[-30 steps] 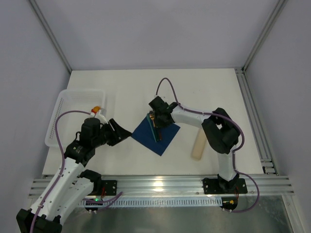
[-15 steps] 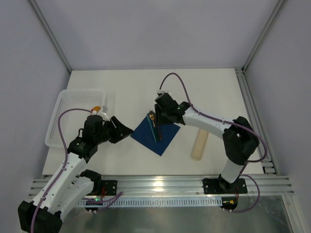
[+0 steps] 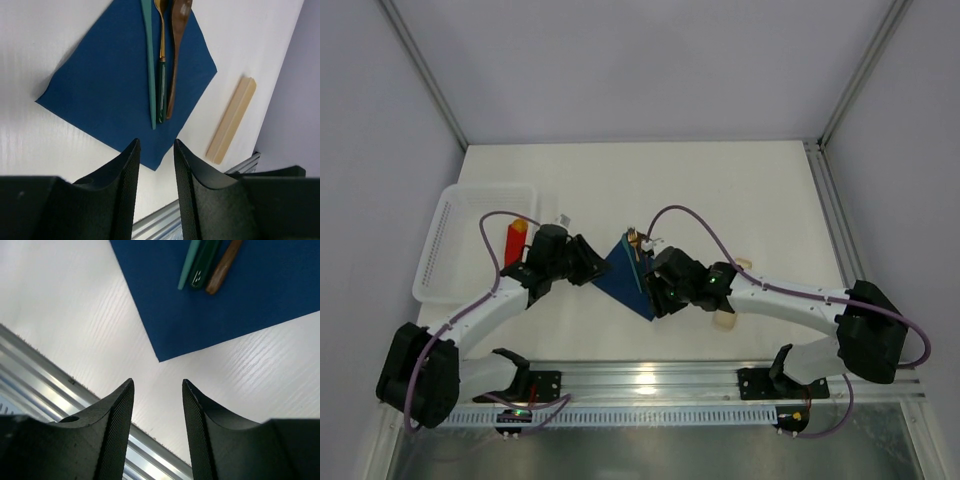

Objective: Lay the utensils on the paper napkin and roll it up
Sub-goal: Roll the napkin at the center of the board.

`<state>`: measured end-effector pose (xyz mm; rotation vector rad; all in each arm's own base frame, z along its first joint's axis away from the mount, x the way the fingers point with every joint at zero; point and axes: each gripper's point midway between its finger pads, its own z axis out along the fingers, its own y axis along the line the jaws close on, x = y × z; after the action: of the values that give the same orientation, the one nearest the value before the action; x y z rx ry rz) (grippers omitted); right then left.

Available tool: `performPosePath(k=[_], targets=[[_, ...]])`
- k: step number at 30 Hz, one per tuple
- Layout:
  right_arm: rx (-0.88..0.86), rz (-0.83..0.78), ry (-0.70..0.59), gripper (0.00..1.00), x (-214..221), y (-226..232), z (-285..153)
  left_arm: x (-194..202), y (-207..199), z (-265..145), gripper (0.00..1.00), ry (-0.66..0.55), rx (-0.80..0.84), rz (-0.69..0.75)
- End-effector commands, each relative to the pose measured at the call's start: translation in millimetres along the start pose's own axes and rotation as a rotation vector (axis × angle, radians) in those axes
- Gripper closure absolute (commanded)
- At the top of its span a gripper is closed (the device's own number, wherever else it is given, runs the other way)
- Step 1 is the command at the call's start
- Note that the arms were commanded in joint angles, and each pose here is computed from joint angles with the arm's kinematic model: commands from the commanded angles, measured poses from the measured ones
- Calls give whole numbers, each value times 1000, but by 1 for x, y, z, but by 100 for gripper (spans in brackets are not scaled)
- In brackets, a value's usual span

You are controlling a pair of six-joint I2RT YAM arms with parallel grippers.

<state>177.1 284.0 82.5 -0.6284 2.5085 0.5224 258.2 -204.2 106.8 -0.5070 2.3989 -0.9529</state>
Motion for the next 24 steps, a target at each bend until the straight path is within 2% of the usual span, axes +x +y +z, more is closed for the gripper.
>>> performPosePath(k=[1,4,11,24], targets=[[-77,-36,-70,54,-8,13,-4,-27,-25,7,66,-102,62,35],[-104,-59,-51,59,-2,20,6,-28,-25,14,69,-87,45,43],[-92,-105,-14,59,1,25,24,-19,-19,39,74,-22,43,21],[0,-137,18,64,8,21,45,-13,0,49,75,-8,-4,24]])
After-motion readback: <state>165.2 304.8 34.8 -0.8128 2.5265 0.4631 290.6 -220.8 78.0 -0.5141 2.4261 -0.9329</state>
